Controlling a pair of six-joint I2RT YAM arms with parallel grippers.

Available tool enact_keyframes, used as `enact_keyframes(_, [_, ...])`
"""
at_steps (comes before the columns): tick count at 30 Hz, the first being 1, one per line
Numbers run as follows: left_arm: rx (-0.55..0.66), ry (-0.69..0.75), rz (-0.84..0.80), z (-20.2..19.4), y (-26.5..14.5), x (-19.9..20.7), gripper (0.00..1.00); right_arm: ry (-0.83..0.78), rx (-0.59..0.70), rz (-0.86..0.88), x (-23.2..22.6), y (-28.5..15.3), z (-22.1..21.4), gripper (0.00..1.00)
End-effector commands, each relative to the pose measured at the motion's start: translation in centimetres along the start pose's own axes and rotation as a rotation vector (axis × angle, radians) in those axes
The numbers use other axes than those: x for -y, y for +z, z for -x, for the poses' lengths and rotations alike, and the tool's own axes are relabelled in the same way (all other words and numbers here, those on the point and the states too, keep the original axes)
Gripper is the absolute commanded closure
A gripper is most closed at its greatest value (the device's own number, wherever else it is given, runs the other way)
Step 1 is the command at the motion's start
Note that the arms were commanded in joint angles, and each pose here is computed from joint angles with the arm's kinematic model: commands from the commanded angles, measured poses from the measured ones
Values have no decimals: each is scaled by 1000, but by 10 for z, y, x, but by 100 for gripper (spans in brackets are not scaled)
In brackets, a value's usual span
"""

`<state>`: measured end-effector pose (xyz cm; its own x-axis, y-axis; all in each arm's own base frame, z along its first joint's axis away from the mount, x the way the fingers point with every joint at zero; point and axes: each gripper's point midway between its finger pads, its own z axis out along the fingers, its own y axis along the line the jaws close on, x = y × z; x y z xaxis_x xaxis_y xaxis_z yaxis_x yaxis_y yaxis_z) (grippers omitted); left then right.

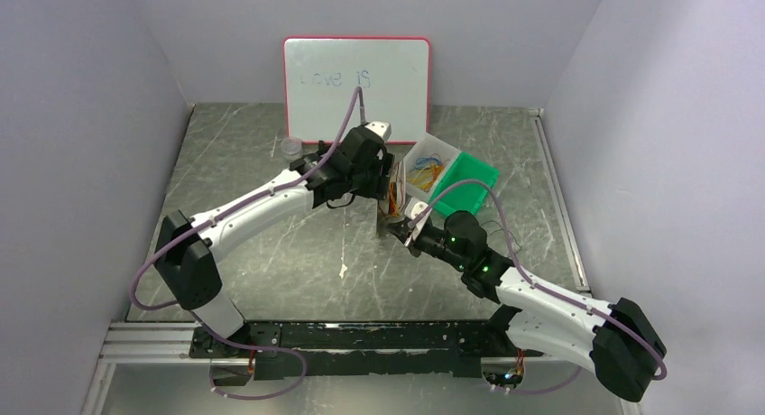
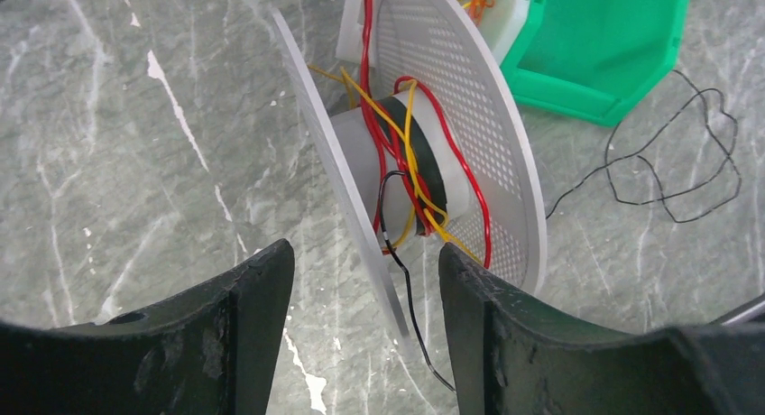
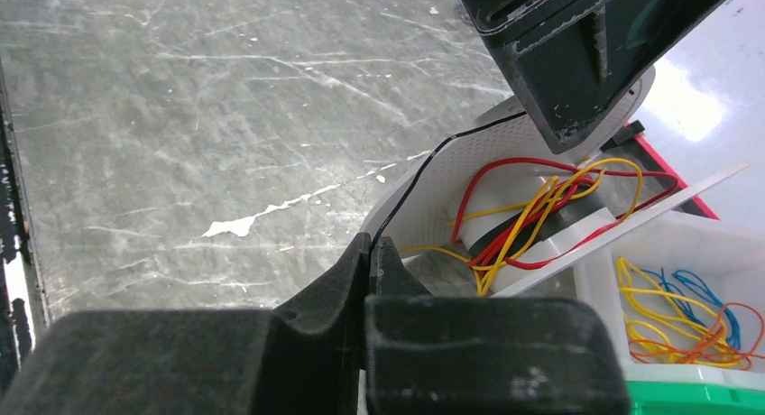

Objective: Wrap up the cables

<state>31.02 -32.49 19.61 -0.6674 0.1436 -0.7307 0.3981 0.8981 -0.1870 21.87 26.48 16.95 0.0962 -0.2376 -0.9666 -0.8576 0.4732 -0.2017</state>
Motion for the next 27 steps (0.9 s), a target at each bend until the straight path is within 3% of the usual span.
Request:
enact_keyframes(1, [2,21,90,4,-3,-9,37,-48,12,-51,8,2,2,100])
enact_keyframes(27, [-70,62,131,-10,23,4,50,-48,-3,-76,8,4,-10,100])
